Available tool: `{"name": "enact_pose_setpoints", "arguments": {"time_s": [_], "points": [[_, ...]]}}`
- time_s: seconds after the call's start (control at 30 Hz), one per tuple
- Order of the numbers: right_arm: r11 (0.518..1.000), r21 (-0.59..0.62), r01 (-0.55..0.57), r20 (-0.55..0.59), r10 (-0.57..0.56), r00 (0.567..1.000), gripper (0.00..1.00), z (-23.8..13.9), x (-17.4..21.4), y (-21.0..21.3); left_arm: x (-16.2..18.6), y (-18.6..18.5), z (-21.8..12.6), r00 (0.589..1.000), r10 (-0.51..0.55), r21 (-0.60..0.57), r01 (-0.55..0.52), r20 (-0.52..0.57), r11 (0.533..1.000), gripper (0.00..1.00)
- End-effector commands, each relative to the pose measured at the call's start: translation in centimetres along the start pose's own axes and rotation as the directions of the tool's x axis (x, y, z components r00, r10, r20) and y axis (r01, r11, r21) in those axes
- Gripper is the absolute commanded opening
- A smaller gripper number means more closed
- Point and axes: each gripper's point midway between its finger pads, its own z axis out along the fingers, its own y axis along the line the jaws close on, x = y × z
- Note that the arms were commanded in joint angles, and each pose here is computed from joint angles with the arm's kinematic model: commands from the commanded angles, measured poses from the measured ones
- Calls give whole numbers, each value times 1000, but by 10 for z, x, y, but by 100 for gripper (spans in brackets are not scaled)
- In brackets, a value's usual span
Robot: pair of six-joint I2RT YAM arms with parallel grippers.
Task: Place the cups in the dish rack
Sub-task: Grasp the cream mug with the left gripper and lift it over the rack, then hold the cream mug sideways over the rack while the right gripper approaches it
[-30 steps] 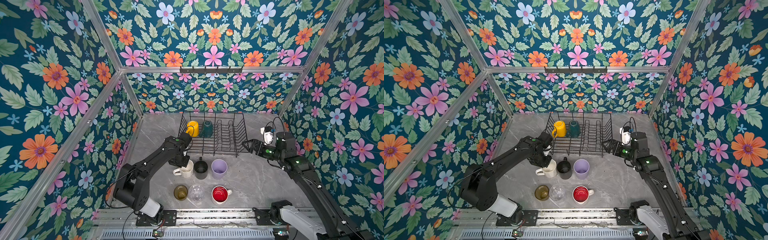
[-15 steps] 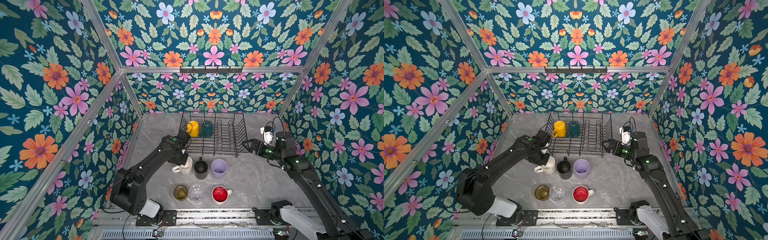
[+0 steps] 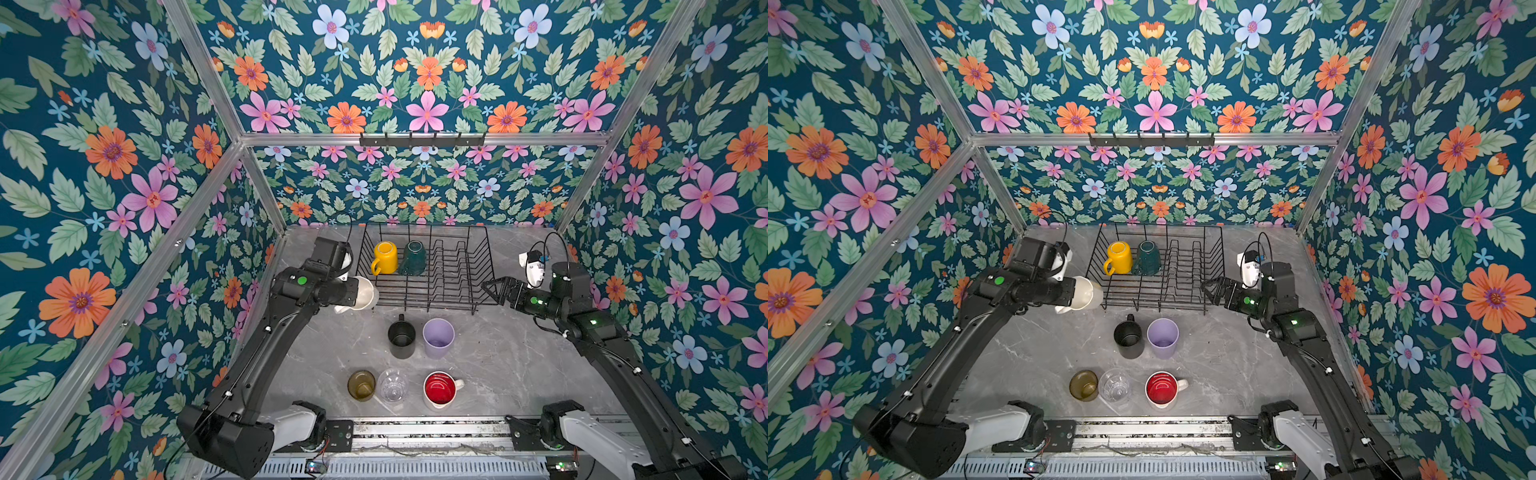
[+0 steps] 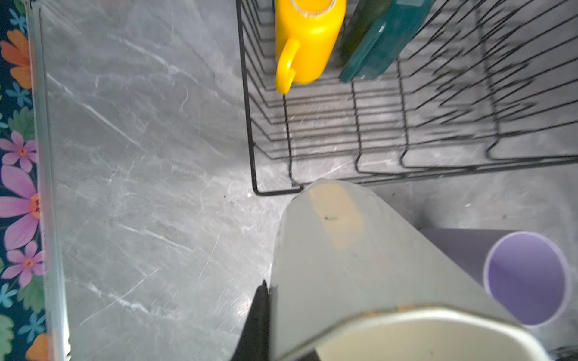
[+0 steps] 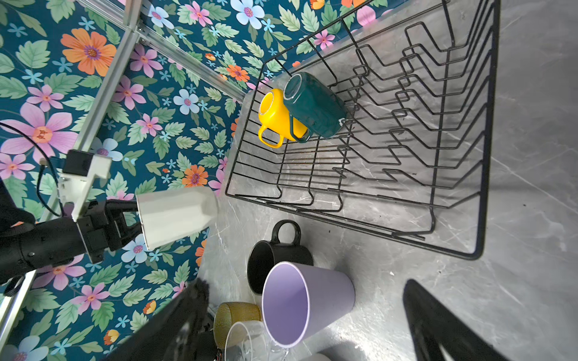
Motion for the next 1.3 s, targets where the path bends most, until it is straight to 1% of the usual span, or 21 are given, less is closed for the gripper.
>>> {"name": "enact_pose_setpoints", "arguments": {"time_s": [0.0, 0.03, 0.13, 0.27, 0.33, 0.4, 0.43, 0.57, 0.63, 0.7, 0.73, 0.87, 0.97, 1.1, 1.27], "points": [[994, -98, 49, 32, -46, 998, 97, -1, -11, 22, -55, -47, -12, 979, -14, 269, -43, 205, 962, 0], [991, -117, 57, 38, -53, 998, 97, -2, -12, 26, -61, -54, -11, 976, -23, 312, -47, 219, 949, 0], [978, -187, 94, 62, -83, 995, 97, -5, -17, 41, -77, -79, -7, 968, -45, 455, -75, 247, 887, 0], [951, -272, 145, 90, -125, 988, 97, -9, -22, 58, -90, -105, -2, 962, -67, 605, -112, 265, 788, 0], [936, -314, 162, 95, -139, 986, 97, -9, -23, 66, -93, -117, 1, 963, -91, 680, -111, 253, 724, 0], [915, -357, 189, 107, -160, 981, 97, -10, -25, 74, -95, -130, 5, 964, -121, 758, -104, 236, 644, 0], [904, -376, 203, 114, -172, 978, 97, -10, -25, 77, -95, -133, 8, 967, -129, 781, -96, 221, 617, 0], [858, -444, 257, 145, -214, 966, 97, -12, -26, 88, -95, -140, 12, 966, -152, 825, -90, 209, 559, 0], [833, -473, 288, 161, -239, 958, 97, -12, -27, 94, -95, -146, 9, 966, -160, 854, -94, 202, 512, 0], [809, -497, 314, 175, -261, 949, 97, -12, -28, 98, -95, -150, 7, 965, -173, 875, -92, 195, 475, 0], [799, -507, 324, 180, -270, 946, 97, -12, -28, 99, -95, -152, 8, 967, -173, 882, -88, 187, 462, 0], [770, -537, 346, 183, -294, 938, 97, -8, -29, 103, -91, -161, 11, 972, -157, 893, -90, 175, 440, 0], [757, -547, 358, 178, -312, 933, 97, -5, -29, 106, -86, -175, 8, 977, -130, 909, -107, 172, 403, 0], [724, -577, 378, 158, -356, 921, 97, 0, -21, 114, -83, -184, 8, 979, -114, 916, -113, 168, 385, 0], [720, -575, 389, 129, -389, 912, 97, 14, -14, 117, -81, -195, -2, 979, -94, 935, -141, 180, 326, 0]]}}
